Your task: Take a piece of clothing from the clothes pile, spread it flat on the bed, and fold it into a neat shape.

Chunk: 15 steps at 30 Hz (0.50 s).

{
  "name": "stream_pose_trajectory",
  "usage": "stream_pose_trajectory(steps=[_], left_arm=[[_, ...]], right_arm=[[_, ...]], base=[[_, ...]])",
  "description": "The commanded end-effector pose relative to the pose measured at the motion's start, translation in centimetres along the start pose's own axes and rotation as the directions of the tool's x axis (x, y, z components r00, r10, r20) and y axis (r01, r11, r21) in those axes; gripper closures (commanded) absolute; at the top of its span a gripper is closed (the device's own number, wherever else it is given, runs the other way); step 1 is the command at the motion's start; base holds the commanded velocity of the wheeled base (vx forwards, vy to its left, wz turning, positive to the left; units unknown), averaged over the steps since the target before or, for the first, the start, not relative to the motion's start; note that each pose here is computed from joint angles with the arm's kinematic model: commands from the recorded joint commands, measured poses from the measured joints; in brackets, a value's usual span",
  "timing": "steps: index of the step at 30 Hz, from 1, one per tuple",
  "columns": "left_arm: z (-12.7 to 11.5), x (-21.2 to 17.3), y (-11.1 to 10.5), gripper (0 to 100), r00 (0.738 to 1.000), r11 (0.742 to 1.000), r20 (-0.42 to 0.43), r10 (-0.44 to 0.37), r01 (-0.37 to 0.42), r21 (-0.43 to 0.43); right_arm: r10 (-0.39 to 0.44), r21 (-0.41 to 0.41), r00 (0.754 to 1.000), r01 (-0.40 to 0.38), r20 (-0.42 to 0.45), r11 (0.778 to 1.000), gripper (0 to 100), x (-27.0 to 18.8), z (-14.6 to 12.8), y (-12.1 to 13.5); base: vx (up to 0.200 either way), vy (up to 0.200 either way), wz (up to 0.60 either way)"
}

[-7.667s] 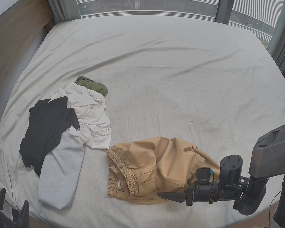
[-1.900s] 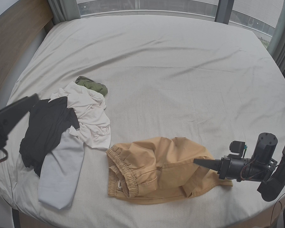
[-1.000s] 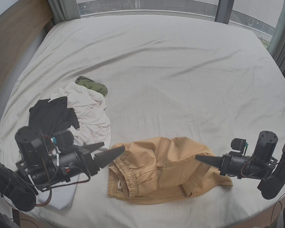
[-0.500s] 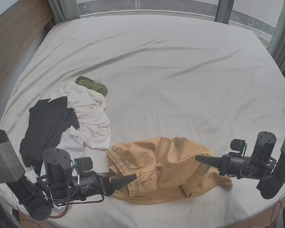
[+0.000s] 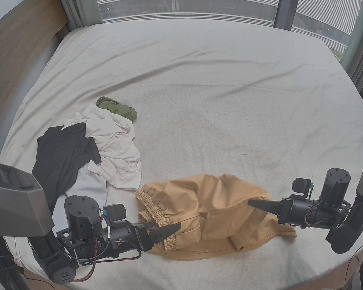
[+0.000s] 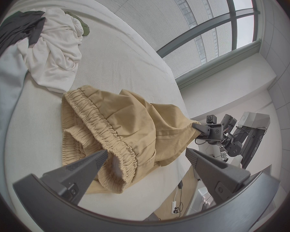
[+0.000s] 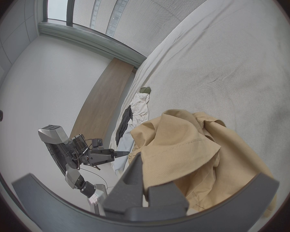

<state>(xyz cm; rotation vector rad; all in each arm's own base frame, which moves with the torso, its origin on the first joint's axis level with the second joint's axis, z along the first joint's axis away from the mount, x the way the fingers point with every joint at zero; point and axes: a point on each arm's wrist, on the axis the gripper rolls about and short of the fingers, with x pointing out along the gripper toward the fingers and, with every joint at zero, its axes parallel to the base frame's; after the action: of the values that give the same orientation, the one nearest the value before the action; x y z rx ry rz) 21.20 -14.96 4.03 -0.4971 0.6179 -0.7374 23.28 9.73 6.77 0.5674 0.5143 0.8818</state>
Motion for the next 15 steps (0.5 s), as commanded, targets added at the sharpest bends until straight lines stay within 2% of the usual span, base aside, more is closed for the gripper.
stream_pose_trajectory(steps=[1,15], left_arm=[[-1.15,0.63,0.72,0,0.999,1.000,-0.037,0.016,-0.017,-0.011],[-1.28,1.24,0.35,0,0.999,1.000,-0.035,-0.011,0.010,-0.011]], right_arm=[[0.001,0.000,1.000,-0.001,-0.003,1.000,100,0.04,-0.05,0.03],[0.001,0.001,1.000,-0.001,-0.004,1.000,100,0.05,-0.08,0.00]], base=[[0.000,0.000,0.00],[0.000,0.000,0.00]])
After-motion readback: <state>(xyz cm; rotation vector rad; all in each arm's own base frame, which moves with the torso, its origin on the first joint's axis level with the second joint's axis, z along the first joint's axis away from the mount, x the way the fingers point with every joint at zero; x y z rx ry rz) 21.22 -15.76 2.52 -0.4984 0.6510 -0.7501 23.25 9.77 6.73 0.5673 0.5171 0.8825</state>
